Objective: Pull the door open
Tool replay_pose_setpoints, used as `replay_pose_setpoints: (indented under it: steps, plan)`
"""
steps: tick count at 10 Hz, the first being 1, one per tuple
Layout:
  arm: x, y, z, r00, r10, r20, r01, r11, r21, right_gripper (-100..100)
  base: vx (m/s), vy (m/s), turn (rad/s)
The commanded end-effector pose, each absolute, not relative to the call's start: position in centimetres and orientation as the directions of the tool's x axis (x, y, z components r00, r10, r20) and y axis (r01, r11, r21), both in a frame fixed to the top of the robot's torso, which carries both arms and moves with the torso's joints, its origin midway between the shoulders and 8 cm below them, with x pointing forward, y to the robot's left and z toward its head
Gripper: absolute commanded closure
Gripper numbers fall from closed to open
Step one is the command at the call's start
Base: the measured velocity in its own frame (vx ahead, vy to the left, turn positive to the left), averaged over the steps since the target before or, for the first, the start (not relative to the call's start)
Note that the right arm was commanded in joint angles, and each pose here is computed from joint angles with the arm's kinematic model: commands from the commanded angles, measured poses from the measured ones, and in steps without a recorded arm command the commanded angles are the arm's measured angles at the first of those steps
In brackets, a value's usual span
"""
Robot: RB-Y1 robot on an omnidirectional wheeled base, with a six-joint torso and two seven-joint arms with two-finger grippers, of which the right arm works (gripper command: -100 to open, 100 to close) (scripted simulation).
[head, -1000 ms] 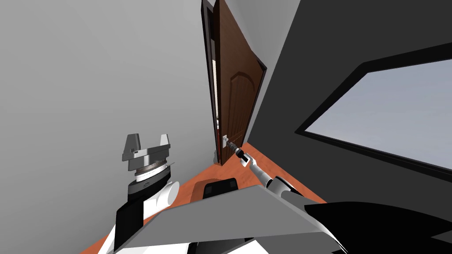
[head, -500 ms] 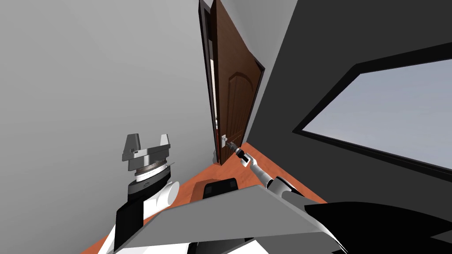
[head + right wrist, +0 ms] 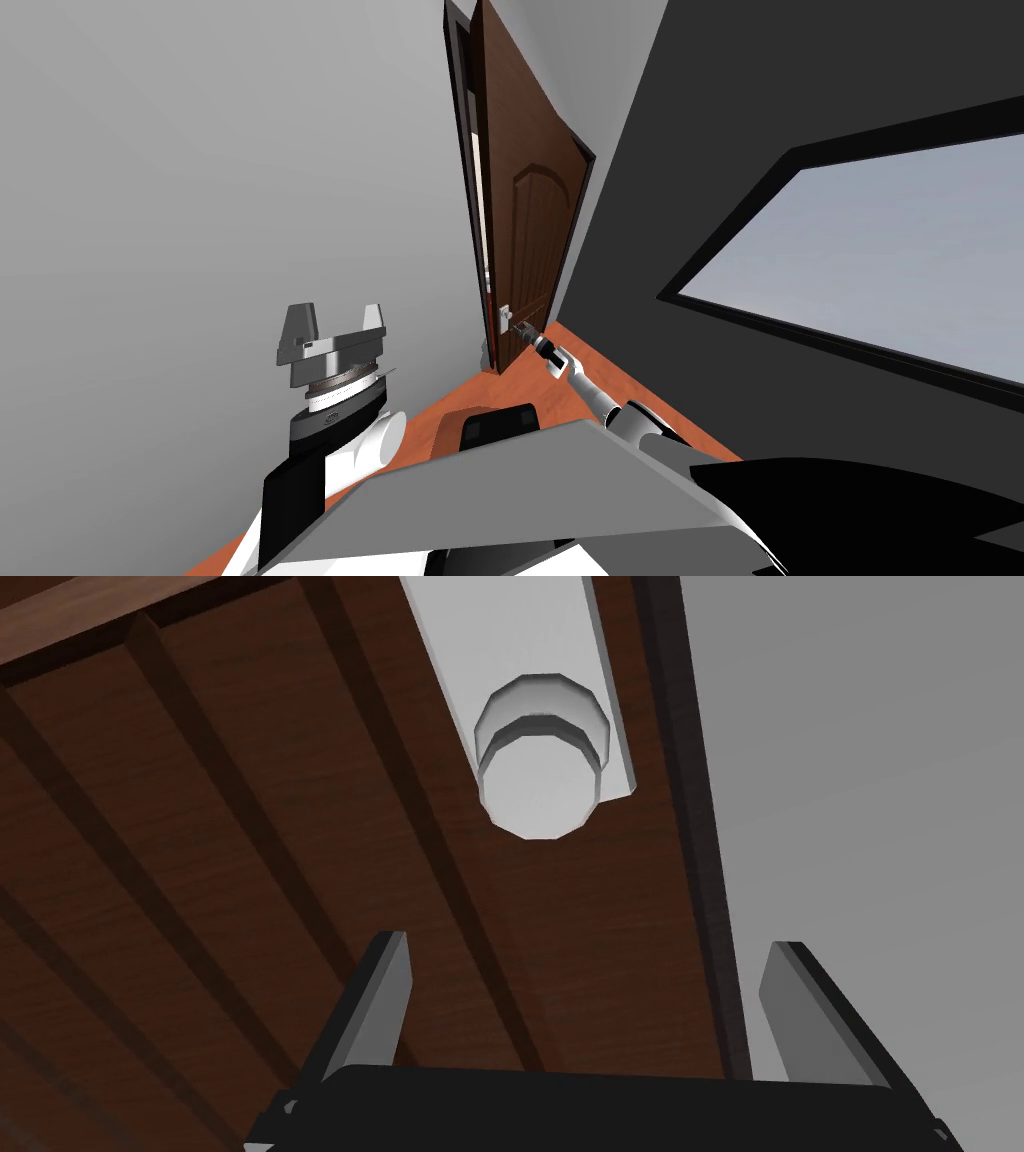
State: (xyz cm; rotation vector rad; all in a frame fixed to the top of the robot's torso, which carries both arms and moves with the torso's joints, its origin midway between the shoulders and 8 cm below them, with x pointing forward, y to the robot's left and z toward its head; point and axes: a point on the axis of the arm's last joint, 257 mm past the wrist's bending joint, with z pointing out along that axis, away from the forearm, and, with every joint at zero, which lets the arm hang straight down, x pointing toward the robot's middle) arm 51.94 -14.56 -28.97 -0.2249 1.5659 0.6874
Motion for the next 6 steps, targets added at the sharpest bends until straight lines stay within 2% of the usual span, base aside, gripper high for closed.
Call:
replay_pose_setpoints:
  steps: [1, 6]
  plan:
    - [51.83, -14.59, -29.05, -0.11, 0.211, -0.971, -0.541, 0.807, 0.236, -100, -0.012, -0.016, -0.02]
    - [51.43, -14.73, -29.42, -0.033, 0.063, -0.997, -0.569, 0.819, 0.07, -100, -0.018, -0.024, -0.025]
